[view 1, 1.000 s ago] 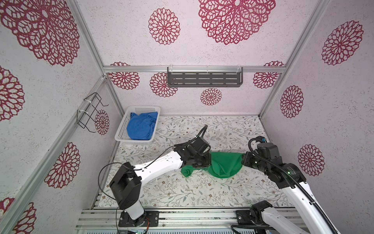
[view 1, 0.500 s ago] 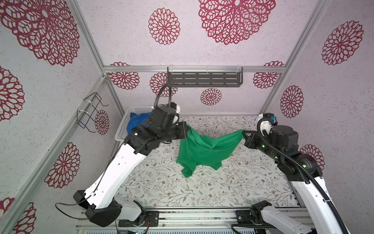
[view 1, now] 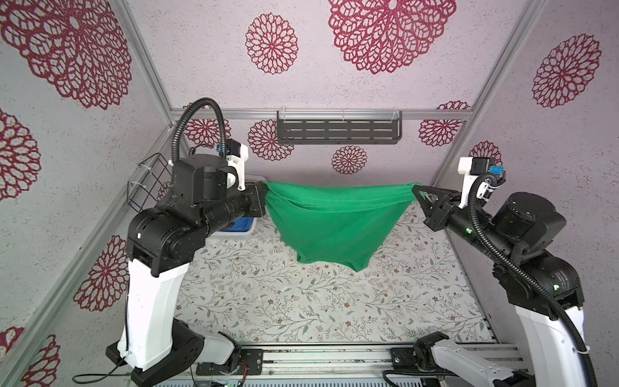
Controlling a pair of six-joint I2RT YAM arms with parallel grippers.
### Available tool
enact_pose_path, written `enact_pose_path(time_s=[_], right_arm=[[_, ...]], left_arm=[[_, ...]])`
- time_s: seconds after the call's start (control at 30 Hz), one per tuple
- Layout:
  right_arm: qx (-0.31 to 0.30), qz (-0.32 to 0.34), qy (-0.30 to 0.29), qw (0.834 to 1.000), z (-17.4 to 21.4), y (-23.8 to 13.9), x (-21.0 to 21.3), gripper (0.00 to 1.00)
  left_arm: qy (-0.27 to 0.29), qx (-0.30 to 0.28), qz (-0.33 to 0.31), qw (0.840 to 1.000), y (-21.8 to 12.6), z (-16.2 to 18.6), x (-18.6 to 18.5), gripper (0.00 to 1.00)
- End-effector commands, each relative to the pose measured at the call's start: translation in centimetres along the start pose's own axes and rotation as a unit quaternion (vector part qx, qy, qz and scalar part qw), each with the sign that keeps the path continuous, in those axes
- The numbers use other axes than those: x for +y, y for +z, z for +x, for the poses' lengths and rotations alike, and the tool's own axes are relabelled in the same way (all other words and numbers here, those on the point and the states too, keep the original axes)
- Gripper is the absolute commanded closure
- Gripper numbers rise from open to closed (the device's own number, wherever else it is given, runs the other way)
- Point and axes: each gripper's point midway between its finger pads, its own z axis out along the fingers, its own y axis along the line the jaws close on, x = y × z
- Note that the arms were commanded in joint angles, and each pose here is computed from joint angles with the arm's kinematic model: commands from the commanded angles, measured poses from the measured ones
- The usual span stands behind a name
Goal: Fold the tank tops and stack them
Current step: 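Lift the tank top high with both grippers, stretching it apart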
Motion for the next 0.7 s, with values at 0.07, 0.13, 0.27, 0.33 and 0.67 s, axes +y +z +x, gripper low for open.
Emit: enact_pose_path(time_s=[0.07,0.13,0.27,0.33,0.67], right_arm=[[0.056,0.078,-0.012,0.995,2.6,6.1,-4.3,1.0],[0.051,0.086,-0.027,0.995,2.7,8.6,-5.3,1.0],[0.018,0.092,-0.082,0.992,1.6,14.1,-6.7,1.0],[-0.016,0.088,-0.112,0.99,0.0,16.4,-7.1,1.0],[-0.157,0.002,-0.171,0.973,-8.7,19.9,-5.3,1.0]], left_arm=[[0.026,0.056,-0.014,0.998,7.7,0.6,2.3,1.0],[0.021,0.058,-0.013,0.998,10.2,-0.2,3.3,1.0],[0.02,0.036,-0.012,0.999,15.5,-3.3,5.4,1.0],[0.034,-0.003,-0.006,0.999,17.3,-5.9,5.5,1.0],[0.101,-0.207,0.058,0.971,13.6,-14.7,1.5,1.0]])
